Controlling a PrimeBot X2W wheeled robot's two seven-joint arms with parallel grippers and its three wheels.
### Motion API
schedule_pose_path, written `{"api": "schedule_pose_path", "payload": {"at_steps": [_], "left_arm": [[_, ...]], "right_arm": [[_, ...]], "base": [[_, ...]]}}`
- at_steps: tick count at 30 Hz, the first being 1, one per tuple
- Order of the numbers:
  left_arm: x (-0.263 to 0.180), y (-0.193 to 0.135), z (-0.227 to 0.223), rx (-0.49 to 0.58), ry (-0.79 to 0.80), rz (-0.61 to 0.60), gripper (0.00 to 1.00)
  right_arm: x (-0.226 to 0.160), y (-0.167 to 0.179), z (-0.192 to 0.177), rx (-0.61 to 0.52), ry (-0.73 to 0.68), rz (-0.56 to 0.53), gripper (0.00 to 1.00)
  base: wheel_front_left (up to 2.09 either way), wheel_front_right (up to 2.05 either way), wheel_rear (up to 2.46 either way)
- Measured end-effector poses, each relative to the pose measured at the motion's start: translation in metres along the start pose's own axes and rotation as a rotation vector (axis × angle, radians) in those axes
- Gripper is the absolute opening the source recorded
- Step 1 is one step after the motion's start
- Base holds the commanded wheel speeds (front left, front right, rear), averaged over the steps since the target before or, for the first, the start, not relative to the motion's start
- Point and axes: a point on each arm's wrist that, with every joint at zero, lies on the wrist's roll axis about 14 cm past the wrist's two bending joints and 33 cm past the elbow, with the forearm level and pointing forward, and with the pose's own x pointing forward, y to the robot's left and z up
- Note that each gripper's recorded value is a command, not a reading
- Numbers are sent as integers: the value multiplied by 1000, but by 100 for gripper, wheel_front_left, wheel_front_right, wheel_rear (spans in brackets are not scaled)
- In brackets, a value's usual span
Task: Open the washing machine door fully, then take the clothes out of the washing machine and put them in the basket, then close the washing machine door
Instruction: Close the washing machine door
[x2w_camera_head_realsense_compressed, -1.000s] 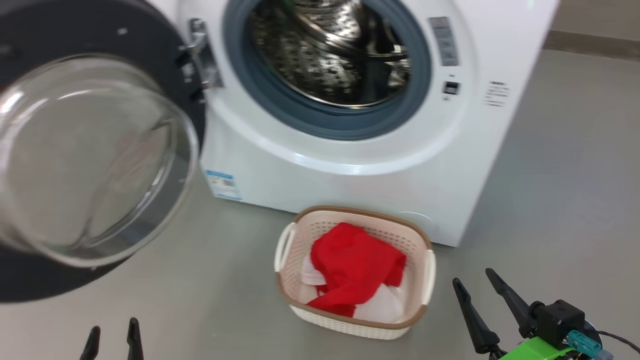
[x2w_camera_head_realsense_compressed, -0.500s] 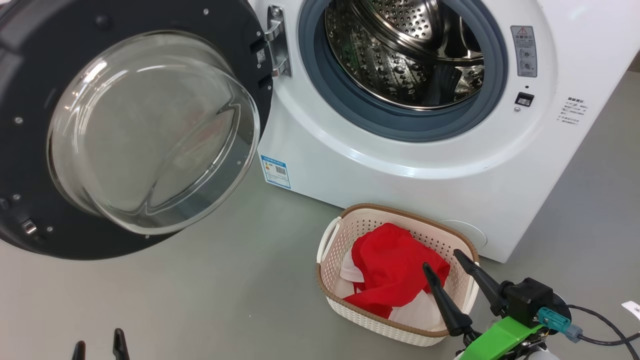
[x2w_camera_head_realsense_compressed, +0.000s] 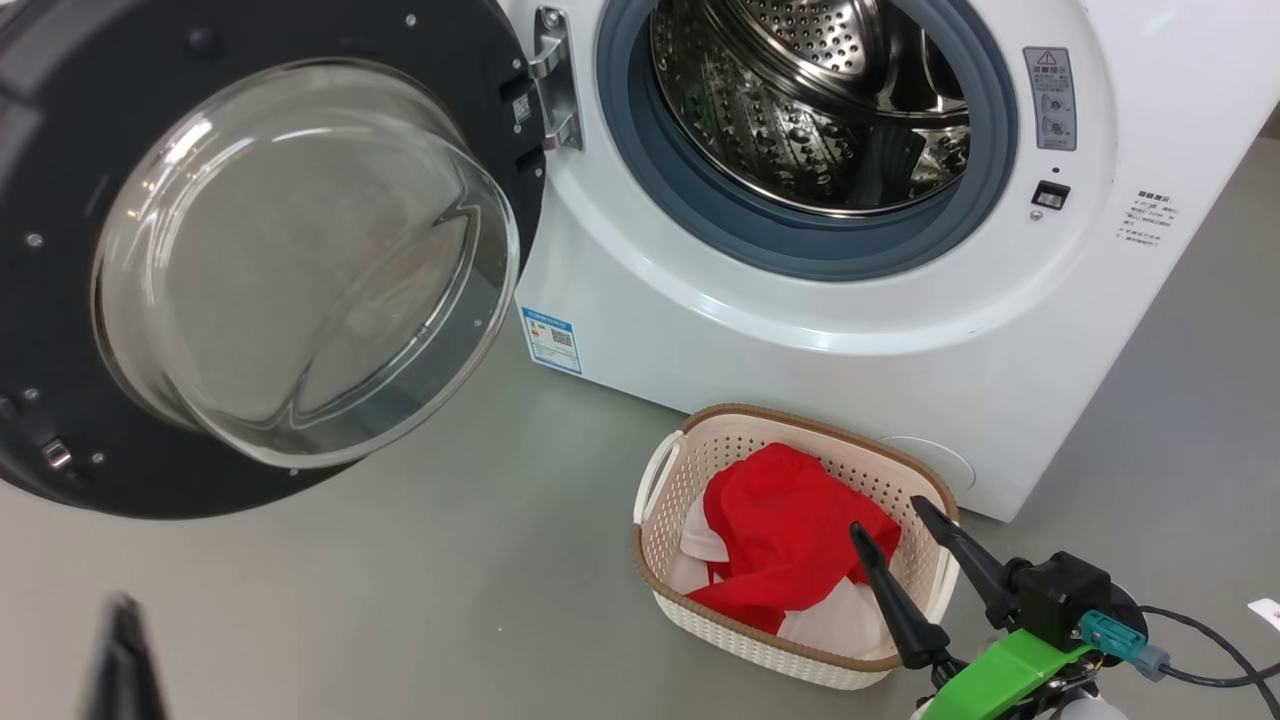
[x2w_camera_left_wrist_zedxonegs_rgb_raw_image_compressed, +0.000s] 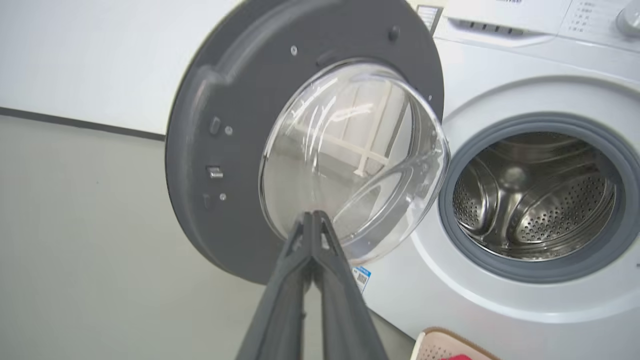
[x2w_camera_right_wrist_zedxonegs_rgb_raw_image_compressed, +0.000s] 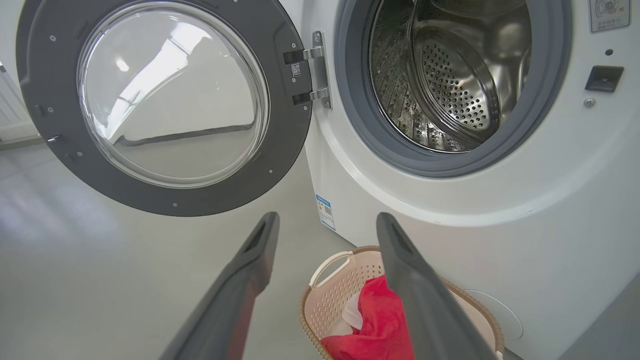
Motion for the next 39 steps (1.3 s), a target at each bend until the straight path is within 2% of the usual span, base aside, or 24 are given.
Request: {"api": "schedule_pose_path", "payload": {"at_steps": [5, 11, 15, 18, 23, 28, 29, 33, 39], "left_arm": [[38, -19, 94, 19, -305, -79, 0], [79, -36, 185, 72, -556, -156, 0], [109, -46, 235, 14, -654, -215, 0], [136, -32, 251, -59, -655, -182, 0], [182, -3, 248, -106, -569, -83, 0], [224, 26, 209, -226, -337, 38, 0], [224, 26, 209, -226, -337, 38, 0], [247, 45, 167, -304, -81, 128, 0], [252, 53, 124, -386, 151, 186, 0]], "right_arm": [[-2, -5, -5, 14, 7, -17, 100], [-1, -17, -11, 30, 12, -42, 100], [-1, -26, -15, 41, 13, -64, 100], [0, -29, -22, 49, 24, -68, 100], [-1, -36, -35, 67, 48, -80, 100], [4, -44, -41, 78, 51, -83, 100], [4, -44, -41, 78, 51, -83, 100], [7, -50, -48, 83, 61, -85, 100], [4, -54, -55, 92, 75, -96, 100]], "base": [[0, 0, 0], [0, 0, 0], [0, 0, 0], [0, 0, 0], [0, 0, 0], [0, 0, 0], [0, 0, 0], [0, 0, 0], [0, 0, 0]]}}
